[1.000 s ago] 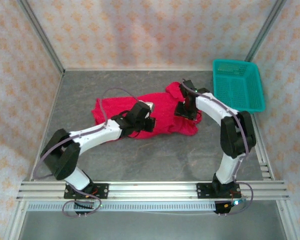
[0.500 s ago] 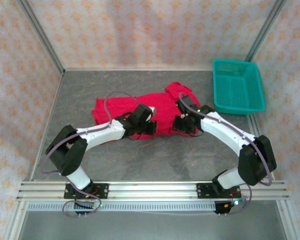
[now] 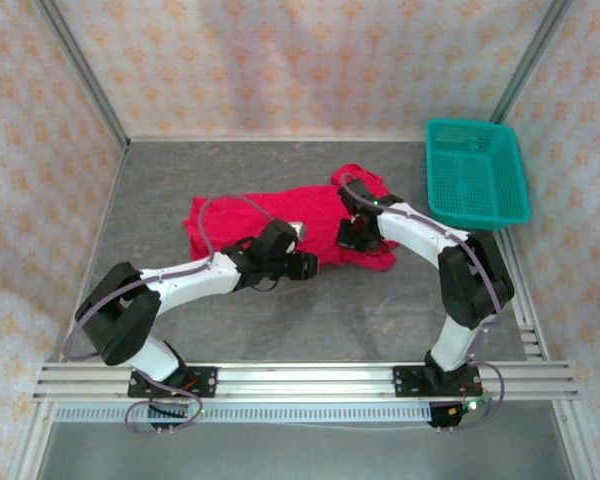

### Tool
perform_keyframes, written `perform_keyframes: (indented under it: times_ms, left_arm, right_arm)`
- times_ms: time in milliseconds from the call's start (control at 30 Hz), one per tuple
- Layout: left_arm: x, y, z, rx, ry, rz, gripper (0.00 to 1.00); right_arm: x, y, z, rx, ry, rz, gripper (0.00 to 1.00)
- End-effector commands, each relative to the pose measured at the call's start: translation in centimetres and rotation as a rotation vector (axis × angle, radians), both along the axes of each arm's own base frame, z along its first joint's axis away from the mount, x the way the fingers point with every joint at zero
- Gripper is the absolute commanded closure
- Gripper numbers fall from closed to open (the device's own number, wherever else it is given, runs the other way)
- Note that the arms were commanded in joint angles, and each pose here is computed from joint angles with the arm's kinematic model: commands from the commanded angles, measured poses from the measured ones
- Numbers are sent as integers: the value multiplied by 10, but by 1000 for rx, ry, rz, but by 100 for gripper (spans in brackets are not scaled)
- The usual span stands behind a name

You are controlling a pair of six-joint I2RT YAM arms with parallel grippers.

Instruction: Fold the inside-out t-shirt

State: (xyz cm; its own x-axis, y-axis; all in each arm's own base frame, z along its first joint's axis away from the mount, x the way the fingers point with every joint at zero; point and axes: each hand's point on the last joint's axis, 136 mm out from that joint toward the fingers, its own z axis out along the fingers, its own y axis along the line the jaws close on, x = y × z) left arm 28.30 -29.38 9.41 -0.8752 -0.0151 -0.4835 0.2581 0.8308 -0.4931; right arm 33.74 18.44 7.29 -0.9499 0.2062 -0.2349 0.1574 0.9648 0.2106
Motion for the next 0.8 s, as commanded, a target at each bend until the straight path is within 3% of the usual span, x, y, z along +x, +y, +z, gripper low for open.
perform_keyframes:
  times_ms: [0,100,333,567,633,767]
  left_arm:
    - [2,-22,18,-52,-84,-19,46]
    - [10,-36,18,-56,-99,-34,39]
    - [35,-51,12,11,-118,-33,38]
    - [66,-44,-6,94,-109,40,40]
    - [71,-46,-8,123,-126,11,49]
    - [75,-40,-14,158,-110,-3,99]
  right_arm:
    - [10,-7,30,26,-73,-13,100]
    - [8,-8,41,75,-78,-8,100]
    - [5,-6,45,97,-70,7,100]
    - [3,-3,54,123,-74,13,100]
    - [4,-5,57,121,-81,7,100]
    - [4,-12,67,125,-96,-1,100]
